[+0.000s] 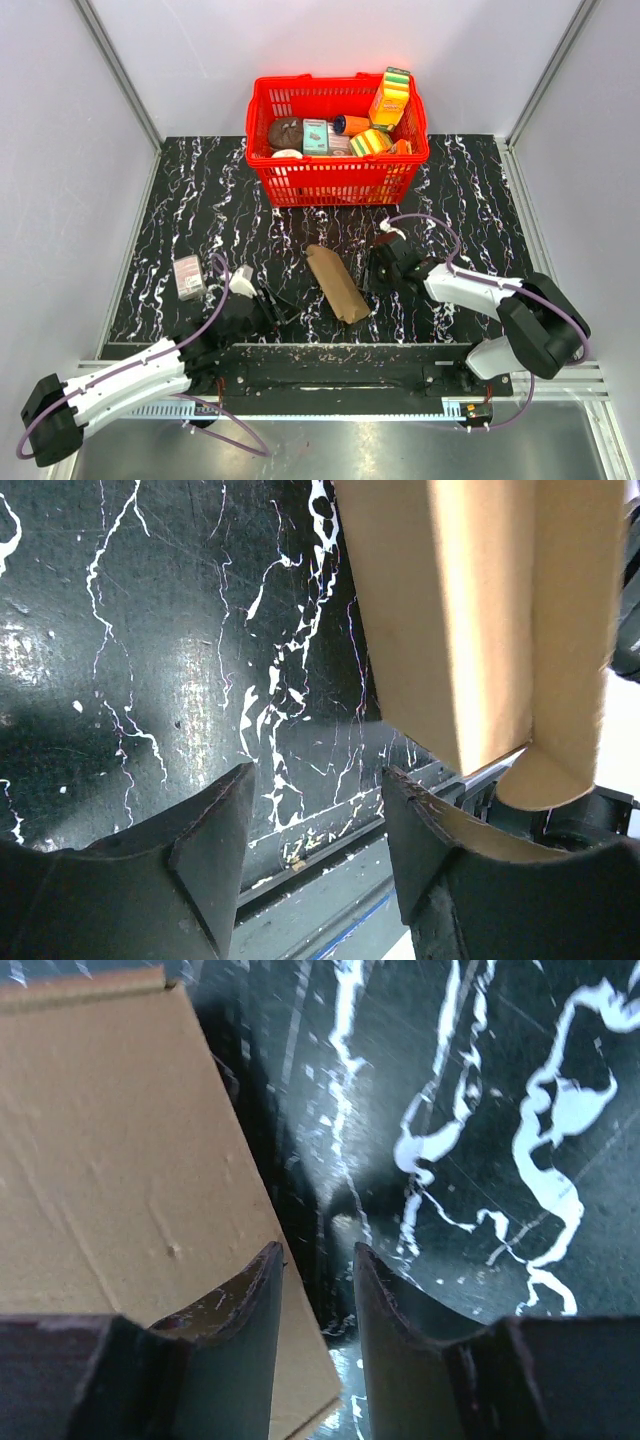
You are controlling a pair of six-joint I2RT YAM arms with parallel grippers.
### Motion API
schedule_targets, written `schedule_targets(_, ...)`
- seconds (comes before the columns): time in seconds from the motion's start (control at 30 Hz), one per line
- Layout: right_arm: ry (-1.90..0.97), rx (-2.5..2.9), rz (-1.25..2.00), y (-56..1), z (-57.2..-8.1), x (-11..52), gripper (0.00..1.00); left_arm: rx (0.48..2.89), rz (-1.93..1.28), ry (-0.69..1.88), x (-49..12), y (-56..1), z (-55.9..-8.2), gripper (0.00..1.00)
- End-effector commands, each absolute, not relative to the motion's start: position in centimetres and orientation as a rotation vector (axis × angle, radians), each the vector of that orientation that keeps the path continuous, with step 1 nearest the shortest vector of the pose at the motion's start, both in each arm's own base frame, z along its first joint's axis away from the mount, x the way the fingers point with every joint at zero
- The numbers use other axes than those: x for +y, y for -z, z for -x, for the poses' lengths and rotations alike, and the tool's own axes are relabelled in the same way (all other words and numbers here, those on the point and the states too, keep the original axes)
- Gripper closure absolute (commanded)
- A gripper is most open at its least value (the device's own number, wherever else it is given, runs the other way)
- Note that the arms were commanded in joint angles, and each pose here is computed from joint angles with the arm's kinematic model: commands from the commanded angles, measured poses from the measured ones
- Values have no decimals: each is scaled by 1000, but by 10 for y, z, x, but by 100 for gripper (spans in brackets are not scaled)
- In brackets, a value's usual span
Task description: Fold the paper box
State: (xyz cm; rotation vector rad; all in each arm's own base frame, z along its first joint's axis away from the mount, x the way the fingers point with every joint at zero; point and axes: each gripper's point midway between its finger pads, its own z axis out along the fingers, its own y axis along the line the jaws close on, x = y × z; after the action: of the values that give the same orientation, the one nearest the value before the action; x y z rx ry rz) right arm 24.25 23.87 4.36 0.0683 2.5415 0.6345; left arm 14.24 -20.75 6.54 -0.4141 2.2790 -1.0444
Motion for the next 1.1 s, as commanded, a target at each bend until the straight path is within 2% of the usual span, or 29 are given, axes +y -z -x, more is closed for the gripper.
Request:
schedule_targets(0.0, -535, 2622, -63, -21, -230, 221, 60, 2217, 397, 1069, -214, -89, -152, 43)
schedule_targets(0.43, -542, 2623, -61, -23, -230, 220, 60, 2211, 388, 1057, -214, -91, -154, 43)
schedule_targets(0.63, -469, 2607, -124, -30, -234, 207, 56, 2184, 343, 964, -210, -105, -166, 42)
schedule_targets(0.77, -399, 2568, -215, -43, -239, 189, 53, 2170, 260, 816, -205, -121, -189, 43)
schedule_targets(0.9, -330, 2524, -339, -64, -241, 166, 51, 2174, 246, 784, -206, -138, -225, 43)
schedule_targets(0.97, -328, 2538, -356, -69, -234, 162, 53, 2178, 257, 747, -201, -134, -249, 44)
schedule_targets(1.07, -378, 2553, -395, -75, -221, 162, 60, 2204, 269, 714, -199, -133, -281, 46)
